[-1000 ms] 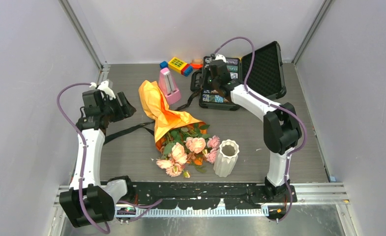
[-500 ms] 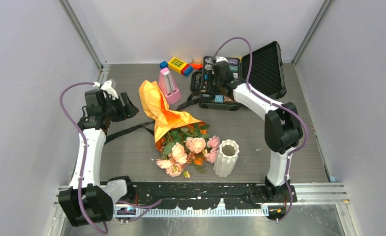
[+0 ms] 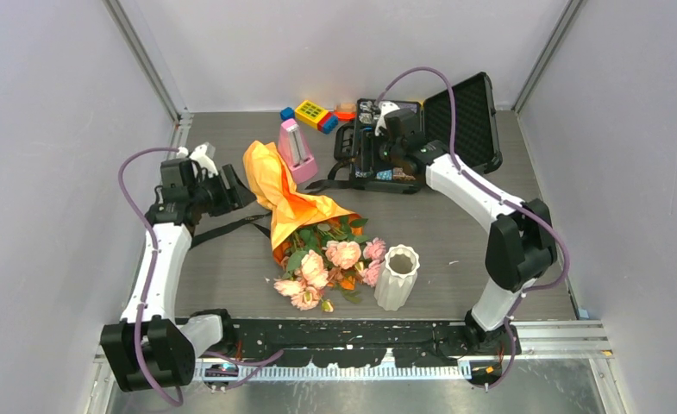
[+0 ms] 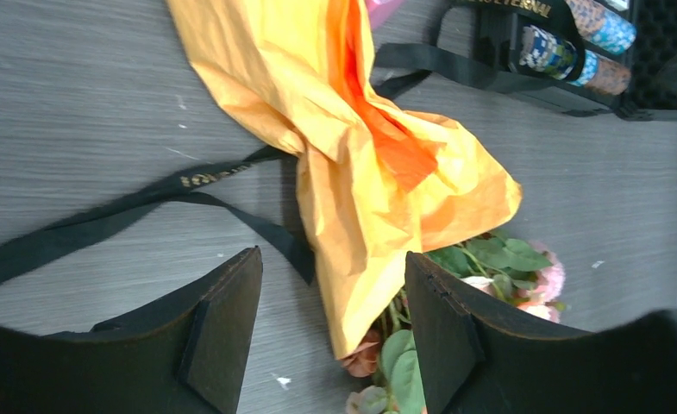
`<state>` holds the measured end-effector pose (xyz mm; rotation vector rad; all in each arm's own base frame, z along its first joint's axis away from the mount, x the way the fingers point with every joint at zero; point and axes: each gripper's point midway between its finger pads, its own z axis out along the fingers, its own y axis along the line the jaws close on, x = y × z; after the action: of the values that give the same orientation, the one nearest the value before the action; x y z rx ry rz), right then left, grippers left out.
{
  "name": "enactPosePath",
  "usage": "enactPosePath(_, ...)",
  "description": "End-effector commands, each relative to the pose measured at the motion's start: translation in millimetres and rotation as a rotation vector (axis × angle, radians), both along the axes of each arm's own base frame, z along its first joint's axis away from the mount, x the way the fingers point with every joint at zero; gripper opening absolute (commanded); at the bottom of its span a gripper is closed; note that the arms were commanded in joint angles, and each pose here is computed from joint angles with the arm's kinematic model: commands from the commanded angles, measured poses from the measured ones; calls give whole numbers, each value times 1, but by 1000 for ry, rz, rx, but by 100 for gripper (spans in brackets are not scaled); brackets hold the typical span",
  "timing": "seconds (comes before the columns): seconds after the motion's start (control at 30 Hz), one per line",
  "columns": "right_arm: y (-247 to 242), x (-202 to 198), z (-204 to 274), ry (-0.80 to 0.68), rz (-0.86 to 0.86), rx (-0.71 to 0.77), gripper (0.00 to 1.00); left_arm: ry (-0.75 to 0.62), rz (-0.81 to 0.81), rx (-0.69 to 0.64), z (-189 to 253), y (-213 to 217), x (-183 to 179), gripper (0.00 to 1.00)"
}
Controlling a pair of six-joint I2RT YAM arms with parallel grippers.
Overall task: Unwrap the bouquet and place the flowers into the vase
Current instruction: Untie the ribbon from the wrapping paper, then unfold the wrapping paper at the center of the board.
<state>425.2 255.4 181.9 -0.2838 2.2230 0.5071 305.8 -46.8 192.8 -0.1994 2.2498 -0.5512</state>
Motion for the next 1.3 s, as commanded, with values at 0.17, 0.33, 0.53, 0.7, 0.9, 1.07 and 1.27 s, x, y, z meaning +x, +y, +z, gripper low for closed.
enactPosePath(0.17,57,-82,18,-61,312,53,61,48,-66,-205,-31,-72,-6,63)
enactPosePath(0.33,87,-106,8,-90,370,47,61,108,-58,-193,-60,-83,-8,63)
enactPosePath(0.53,119,-113,-4,-102,410,17,59,93,-9,-119,-68,-73,-5,63)
enactPosePath(0.7,138,-100,-15,-155,441,-70,54,87,16,-77,-72,-64,-6,63)
enactPosePath(0.9,169,-82,-34,-193,474,-148,53,103,15,-81,-80,-66,-3,64)
enactPosePath(1.07,179,-72,-47,-208,482,-213,53,105,12,-94,-79,-68,0,64)
enactPosePath(1.27,179,-63,-65,-205,476,-266,47,89,26,-95,-76,-66,-3,65)
